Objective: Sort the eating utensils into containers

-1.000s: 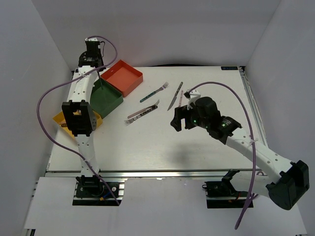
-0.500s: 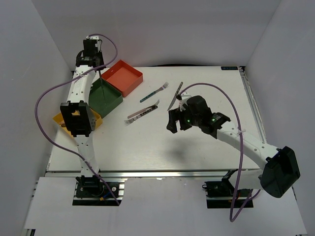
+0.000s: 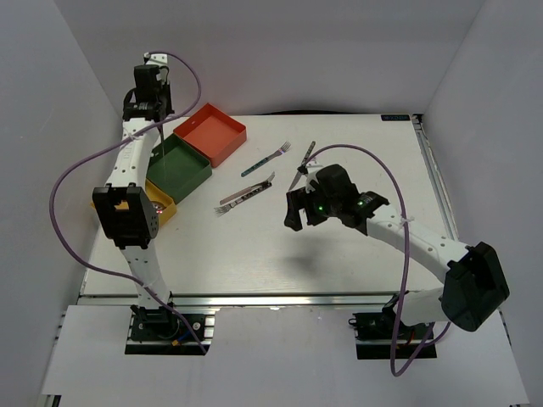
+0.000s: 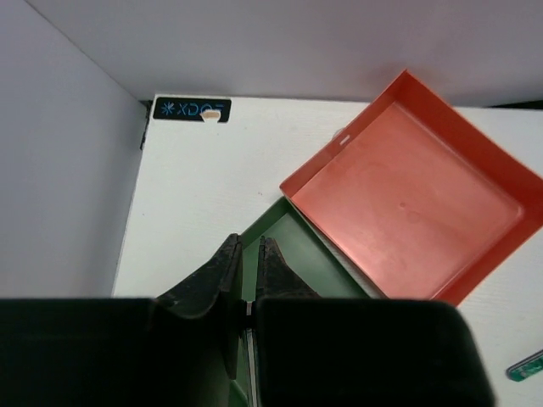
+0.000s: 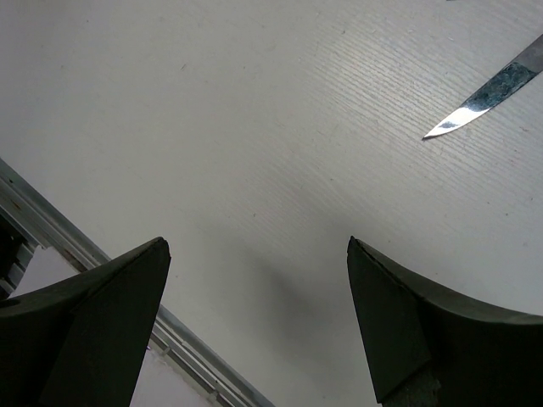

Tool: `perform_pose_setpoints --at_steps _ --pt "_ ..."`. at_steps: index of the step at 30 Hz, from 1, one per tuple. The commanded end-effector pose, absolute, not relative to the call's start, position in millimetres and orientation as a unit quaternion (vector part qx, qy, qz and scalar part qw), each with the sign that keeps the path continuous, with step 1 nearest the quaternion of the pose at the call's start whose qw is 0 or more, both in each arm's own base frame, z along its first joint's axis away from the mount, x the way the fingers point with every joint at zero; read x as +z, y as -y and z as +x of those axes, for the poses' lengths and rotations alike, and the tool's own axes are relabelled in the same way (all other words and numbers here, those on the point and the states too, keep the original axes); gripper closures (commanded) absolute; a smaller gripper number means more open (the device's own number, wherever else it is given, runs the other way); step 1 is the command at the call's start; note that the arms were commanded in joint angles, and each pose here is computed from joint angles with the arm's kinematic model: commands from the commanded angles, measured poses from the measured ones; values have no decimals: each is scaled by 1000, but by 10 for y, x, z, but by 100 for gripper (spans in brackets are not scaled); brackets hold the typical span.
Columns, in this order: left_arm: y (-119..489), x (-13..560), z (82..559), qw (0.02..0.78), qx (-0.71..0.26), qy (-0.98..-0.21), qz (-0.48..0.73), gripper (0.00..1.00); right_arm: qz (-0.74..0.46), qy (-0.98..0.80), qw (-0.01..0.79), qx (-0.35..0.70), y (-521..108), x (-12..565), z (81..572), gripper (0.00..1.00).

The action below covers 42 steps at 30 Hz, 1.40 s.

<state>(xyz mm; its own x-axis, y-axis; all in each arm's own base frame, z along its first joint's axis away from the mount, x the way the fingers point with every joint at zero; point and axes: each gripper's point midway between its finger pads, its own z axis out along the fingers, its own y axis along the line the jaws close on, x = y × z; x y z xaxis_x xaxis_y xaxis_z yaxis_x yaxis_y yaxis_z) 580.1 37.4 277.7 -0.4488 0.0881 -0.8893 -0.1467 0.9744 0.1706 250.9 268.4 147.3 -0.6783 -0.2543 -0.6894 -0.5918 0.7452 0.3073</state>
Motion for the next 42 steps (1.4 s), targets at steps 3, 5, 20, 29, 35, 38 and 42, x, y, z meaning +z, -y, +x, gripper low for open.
perform_pose_setpoints --at_steps 3,5,20,29,35,38,42 --pt "-367 2648 5870 551 110 -827 -7 100 -248 -859 351 278 -2787 1713 2634 11" --pt "-334 2514 5899 551 99 -829 -12 100 -248 -860 350 277 -2790 1697 2641 11" --pt "-475 2175 5678 526 81 -845 -58 97 -253 -858 340 289 -2906 1689 2665 11" --pt "-414 2130 5753 518 57 -850 -75 93 -255 -857 340 291 -2922 1679 2631 11" --pt "-441 2125 5708 504 63 -858 -80 79 -258 -857 338 291 -2932 1660 2628 11" --pt "-442 2105 5679 496 65 -862 -81 63 -258 -856 336 295 -2955 1654 2637 11" --pt "-432 2096 5650 490 64 -866 -77 37 -258 -857 337 293 -2968 1642 2654 11"
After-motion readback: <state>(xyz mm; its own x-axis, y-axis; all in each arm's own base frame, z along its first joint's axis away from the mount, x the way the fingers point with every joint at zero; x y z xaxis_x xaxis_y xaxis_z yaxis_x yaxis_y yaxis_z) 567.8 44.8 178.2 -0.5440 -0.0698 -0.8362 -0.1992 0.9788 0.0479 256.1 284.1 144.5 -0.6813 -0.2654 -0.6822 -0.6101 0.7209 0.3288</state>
